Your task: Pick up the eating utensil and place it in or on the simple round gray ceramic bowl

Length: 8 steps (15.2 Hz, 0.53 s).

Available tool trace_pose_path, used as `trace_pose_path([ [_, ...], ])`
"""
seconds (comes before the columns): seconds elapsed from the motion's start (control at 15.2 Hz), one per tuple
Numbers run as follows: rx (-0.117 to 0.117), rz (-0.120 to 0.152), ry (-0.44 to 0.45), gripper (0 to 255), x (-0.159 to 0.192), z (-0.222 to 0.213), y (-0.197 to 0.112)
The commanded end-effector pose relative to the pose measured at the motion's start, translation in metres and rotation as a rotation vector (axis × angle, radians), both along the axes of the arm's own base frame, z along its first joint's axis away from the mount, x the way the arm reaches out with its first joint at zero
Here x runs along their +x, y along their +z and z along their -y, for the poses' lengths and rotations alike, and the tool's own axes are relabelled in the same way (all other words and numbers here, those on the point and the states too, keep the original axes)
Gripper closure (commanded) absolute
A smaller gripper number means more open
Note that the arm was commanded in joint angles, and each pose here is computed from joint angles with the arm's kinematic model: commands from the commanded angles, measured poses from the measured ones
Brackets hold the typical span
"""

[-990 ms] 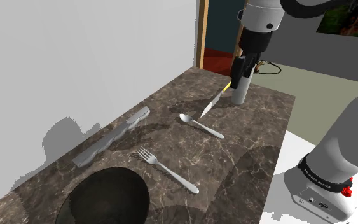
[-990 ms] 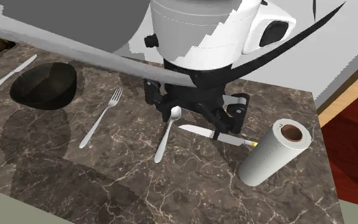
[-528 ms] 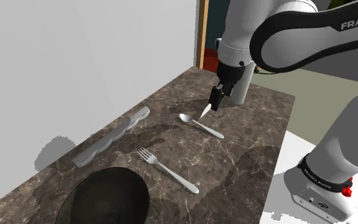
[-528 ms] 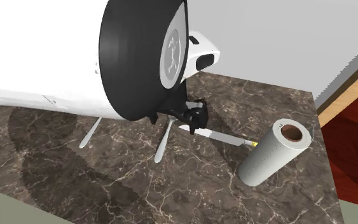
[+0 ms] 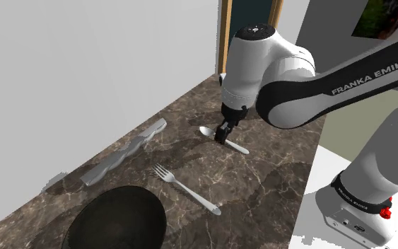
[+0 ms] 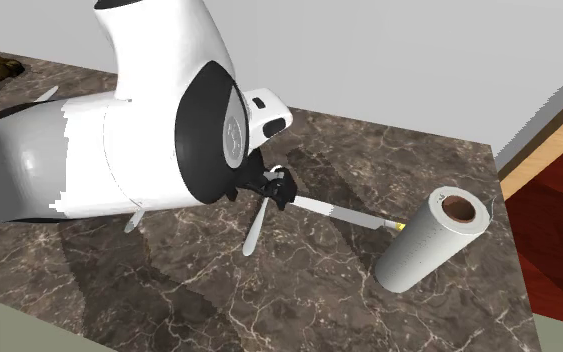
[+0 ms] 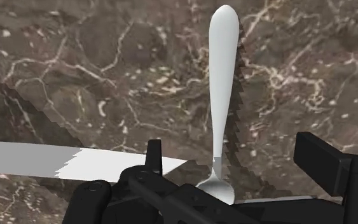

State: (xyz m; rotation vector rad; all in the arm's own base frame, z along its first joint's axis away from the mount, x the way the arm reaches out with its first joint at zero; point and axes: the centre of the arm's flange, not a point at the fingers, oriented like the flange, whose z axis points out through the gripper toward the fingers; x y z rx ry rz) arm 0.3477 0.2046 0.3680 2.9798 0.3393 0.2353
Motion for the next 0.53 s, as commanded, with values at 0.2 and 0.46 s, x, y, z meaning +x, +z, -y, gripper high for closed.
trace_pose_path([
  [0.2,0.0,0.003,0.002,0,0.006,0.001,-0.027],
  [0.46,0.0,0.003,0.002,0,0.007,0.002,-0.035],
])
